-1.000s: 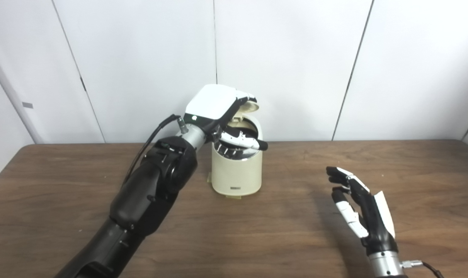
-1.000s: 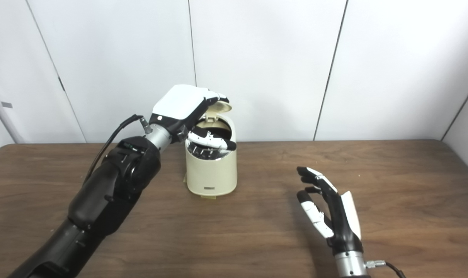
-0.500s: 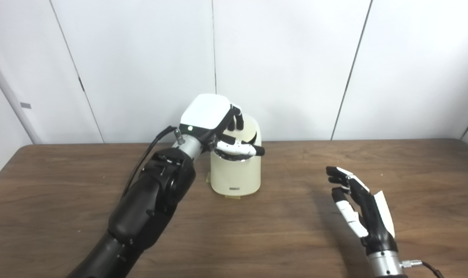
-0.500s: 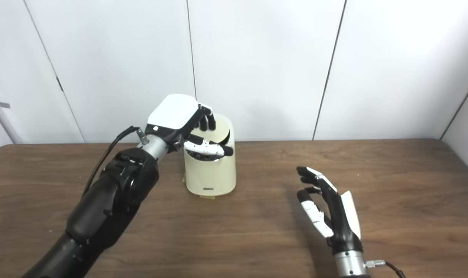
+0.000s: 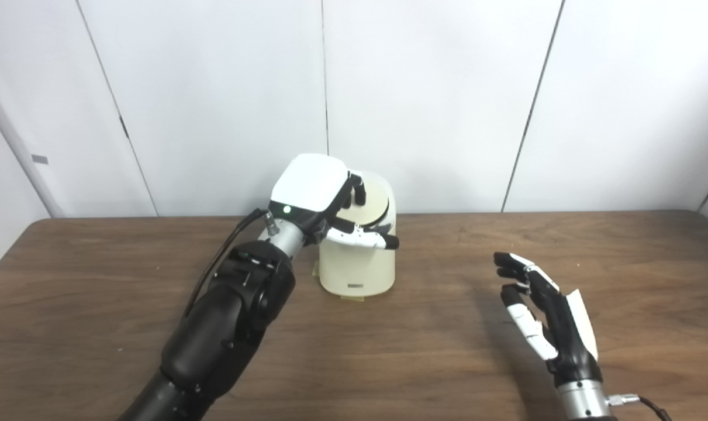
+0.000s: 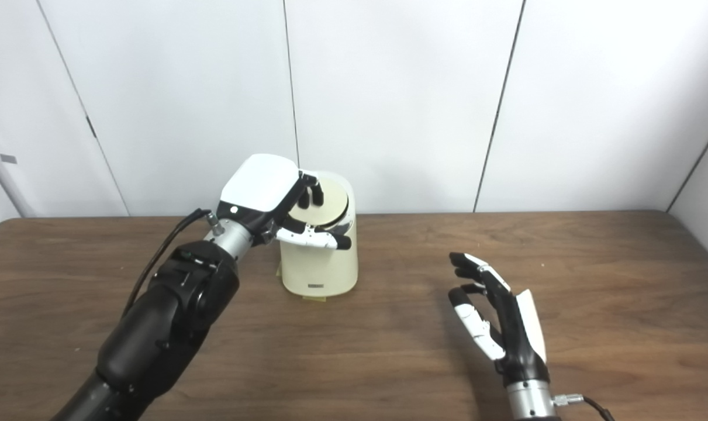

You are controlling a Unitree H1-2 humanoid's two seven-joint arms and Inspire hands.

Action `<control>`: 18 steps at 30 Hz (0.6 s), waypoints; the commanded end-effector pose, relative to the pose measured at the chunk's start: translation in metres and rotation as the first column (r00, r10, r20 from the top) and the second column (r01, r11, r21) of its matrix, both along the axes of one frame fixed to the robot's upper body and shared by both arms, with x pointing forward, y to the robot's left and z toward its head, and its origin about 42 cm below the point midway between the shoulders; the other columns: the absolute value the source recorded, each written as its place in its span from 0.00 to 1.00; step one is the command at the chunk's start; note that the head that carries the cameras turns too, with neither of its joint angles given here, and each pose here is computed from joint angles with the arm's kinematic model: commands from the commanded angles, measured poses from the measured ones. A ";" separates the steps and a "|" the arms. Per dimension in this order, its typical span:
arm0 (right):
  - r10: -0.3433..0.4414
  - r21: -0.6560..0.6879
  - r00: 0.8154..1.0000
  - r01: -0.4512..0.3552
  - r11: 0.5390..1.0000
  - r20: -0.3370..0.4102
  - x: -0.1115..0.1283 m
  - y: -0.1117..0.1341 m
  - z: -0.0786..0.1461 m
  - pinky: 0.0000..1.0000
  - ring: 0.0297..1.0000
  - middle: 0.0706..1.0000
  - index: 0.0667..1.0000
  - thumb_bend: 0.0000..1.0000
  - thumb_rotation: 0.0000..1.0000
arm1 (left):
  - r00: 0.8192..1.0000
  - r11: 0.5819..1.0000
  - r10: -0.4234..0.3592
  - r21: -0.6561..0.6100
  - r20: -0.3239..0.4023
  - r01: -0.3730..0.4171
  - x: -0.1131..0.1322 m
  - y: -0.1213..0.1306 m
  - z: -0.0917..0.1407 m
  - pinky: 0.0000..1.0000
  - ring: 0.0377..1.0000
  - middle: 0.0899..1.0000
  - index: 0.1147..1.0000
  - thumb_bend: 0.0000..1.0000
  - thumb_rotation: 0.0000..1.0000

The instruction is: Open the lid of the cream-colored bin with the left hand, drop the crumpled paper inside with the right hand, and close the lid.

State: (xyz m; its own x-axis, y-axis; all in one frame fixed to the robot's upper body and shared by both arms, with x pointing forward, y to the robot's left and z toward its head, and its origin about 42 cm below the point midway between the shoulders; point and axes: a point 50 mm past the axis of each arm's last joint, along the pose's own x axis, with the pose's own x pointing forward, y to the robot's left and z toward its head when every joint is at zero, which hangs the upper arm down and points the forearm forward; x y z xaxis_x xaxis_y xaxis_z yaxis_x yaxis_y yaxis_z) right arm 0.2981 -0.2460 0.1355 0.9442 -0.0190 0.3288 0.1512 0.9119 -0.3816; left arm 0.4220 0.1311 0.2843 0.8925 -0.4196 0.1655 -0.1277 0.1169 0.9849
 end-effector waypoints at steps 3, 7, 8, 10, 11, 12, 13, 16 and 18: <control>0.008 0.029 1.000 -0.008 1.000 0.007 -0.005 0.003 -0.001 0.67 0.76 0.78 0.76 0.49 0.90 | 0.998 1.000 -0.001 -0.005 0.056 0.001 0.000 0.000 0.018 0.87 0.64 0.51 0.58 1.00 0.84; 0.007 0.030 1.000 -0.007 1.000 0.008 -0.006 0.004 0.001 0.66 0.75 0.77 0.76 0.49 0.90 | 0.999 1.000 -0.005 0.001 0.048 0.005 -0.001 0.002 0.013 0.87 0.65 0.52 0.58 1.00 0.84; 0.008 0.032 1.000 -0.008 0.999 0.009 -0.007 0.004 0.001 0.66 0.76 0.77 0.76 0.49 0.89 | 0.999 1.000 -0.005 0.001 0.046 0.005 -0.001 0.002 0.013 0.87 0.65 0.51 0.58 1.00 0.83; 0.007 0.042 1.000 -0.007 0.999 0.007 -0.008 0.005 0.002 0.66 0.76 0.78 0.76 0.49 0.89 | 0.999 1.000 -0.012 -0.003 0.043 0.013 -0.002 0.003 0.011 0.87 0.65 0.52 0.58 1.00 0.83; 0.006 0.047 1.000 -0.006 0.999 0.005 -0.008 0.006 0.002 0.66 0.76 0.77 0.76 0.50 0.89 | 0.999 1.000 -0.015 -0.004 0.044 0.016 -0.002 0.003 0.010 0.87 0.65 0.51 0.58 1.00 0.84; 0.006 0.054 1.000 -0.006 0.999 0.004 -0.009 0.006 0.002 0.66 0.75 0.77 0.76 0.50 0.88 | 0.999 1.000 -0.017 -0.004 0.045 0.018 -0.003 0.003 0.008 0.87 0.64 0.51 0.58 1.00 0.84; 0.008 0.064 1.000 -0.008 0.998 0.001 -0.009 0.007 0.002 0.66 0.75 0.78 0.76 0.50 0.88 | 0.999 1.000 -0.018 -0.004 0.046 0.019 -0.003 0.003 0.007 0.87 0.64 0.51 0.58 1.00 0.85; 0.008 0.076 1.000 -0.008 0.997 -0.002 -0.011 0.008 0.004 0.67 0.76 0.78 0.76 0.51 0.86 | 0.999 1.000 -0.018 -0.003 0.037 0.018 -0.001 0.003 0.002 0.87 0.66 0.51 0.58 1.00 0.86; 0.005 0.070 1.000 -0.005 0.998 0.001 -0.012 0.009 0.005 0.66 0.75 0.77 0.76 0.51 0.88 | 0.999 1.000 -0.017 -0.002 0.029 0.017 0.000 0.003 -0.002 0.87 0.67 0.50 0.59 1.00 0.83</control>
